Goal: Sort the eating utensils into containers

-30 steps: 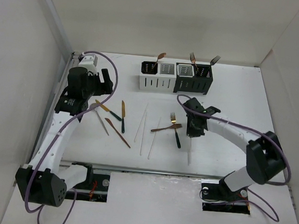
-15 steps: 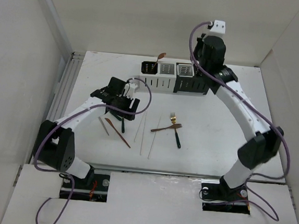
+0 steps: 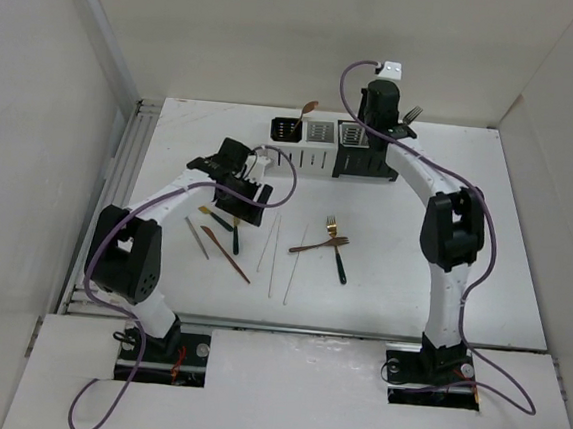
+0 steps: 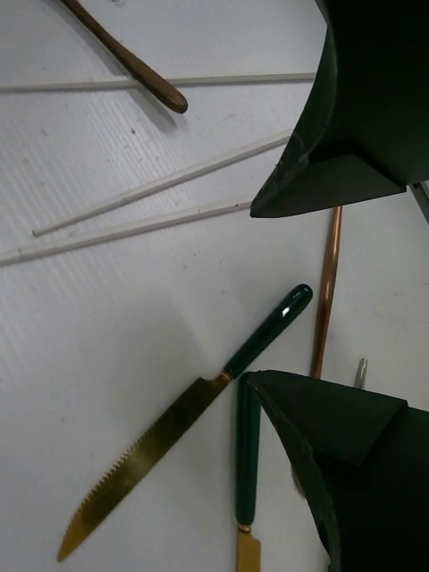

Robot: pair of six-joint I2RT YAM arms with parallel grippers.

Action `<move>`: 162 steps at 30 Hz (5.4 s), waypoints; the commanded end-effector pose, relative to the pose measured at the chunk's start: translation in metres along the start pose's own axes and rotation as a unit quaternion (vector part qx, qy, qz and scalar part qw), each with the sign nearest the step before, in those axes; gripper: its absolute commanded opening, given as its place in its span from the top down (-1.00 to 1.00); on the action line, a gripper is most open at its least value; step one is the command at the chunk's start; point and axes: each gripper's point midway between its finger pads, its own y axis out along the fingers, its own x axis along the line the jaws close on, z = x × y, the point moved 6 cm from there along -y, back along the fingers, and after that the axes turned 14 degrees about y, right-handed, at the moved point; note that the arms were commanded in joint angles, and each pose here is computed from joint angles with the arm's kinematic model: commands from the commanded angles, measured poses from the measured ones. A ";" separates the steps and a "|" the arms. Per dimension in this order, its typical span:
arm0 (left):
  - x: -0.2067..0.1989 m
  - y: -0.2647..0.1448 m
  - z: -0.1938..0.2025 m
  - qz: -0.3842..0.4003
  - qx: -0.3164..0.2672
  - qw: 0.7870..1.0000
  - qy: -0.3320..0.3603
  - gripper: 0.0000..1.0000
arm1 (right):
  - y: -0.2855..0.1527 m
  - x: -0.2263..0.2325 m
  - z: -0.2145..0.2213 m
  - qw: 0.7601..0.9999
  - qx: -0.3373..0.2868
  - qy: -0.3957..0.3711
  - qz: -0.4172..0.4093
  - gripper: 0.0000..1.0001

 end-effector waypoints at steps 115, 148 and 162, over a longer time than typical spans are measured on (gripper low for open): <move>0.135 -0.157 -0.096 -0.330 -0.247 0.892 -0.185 -0.15 | -0.276 -0.034 0.244 0.845 0.525 -0.086 -0.052 -0.41; 0.166 -0.245 -0.020 -0.416 -0.319 0.813 -0.255 -0.15 | -0.249 -0.045 0.149 0.815 0.246 -0.480 0.214 1.00; 0.076 -0.144 -0.073 -0.164 -0.211 0.960 0.083 -0.23 | -0.212 0.004 -0.083 0.984 -0.095 -0.013 -0.149 1.00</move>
